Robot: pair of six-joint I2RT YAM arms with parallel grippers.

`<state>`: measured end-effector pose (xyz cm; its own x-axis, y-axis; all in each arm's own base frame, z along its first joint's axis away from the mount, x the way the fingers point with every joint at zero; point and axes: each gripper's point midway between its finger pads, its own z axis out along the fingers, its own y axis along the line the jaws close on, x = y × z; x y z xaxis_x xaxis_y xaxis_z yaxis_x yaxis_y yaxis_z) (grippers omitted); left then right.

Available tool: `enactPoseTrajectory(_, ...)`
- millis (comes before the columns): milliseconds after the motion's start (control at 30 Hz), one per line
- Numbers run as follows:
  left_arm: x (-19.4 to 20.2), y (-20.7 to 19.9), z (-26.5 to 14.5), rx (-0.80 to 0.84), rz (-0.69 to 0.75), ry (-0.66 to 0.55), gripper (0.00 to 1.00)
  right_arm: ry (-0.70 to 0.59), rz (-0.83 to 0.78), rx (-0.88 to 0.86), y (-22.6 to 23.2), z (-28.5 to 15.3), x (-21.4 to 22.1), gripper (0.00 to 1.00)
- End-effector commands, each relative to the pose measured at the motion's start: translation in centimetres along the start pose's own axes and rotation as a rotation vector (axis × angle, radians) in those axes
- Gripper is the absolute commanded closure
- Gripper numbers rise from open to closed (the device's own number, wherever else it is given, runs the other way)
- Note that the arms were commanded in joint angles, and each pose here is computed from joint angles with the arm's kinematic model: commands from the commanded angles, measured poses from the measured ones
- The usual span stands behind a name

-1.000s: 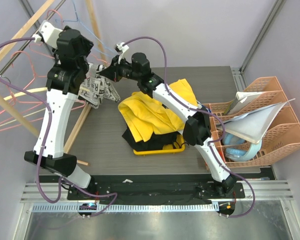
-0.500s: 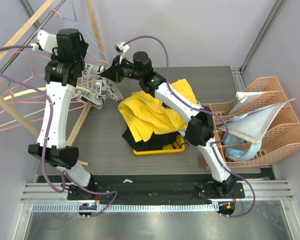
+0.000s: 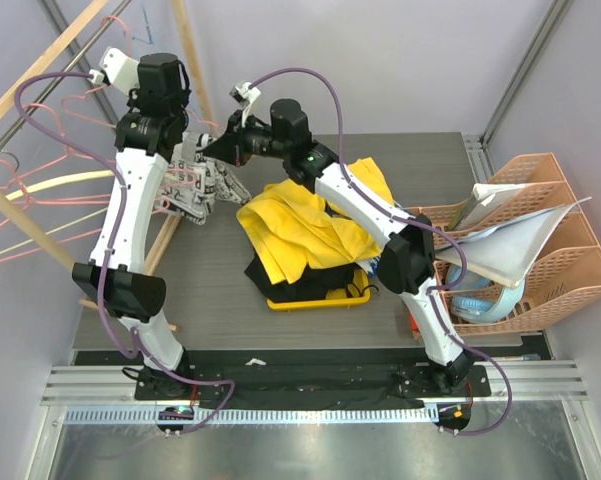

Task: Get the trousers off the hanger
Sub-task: Grab a hanger with trousers on it with the left arm

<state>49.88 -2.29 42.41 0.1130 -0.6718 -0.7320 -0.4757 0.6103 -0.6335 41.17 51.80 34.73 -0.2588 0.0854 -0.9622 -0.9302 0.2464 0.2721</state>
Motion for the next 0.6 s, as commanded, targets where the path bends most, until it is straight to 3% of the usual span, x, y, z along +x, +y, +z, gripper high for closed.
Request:
enactPoseTrajectory(0,-3.5,-3.7,-2.3,0.158,0.084,-0.135,0.97,-0.127,-0.089,-0.090,4.1,-1.5,-6.5,0.99)
enactPoseTrajectory(167,-3.2,-4.1,-3.6,0.168,0.272,-0.213,1.00,-0.121,-0.073,-0.107,2.7,0.3,-4.8,0.99)
enactPoseTrajectory(300,-3.9,-5.3,-5.5,0.177,0.343,-0.305,1.00,-0.151,-0.080,-0.116,2.1,1.3,-4.5,0.99)
enactPoseTrajectory(567,-3.4,-4.6,-7.1,0.163,0.391,-0.332,1.00,-0.198,-0.073,-0.115,1.7,2.0,-4.9,0.99)
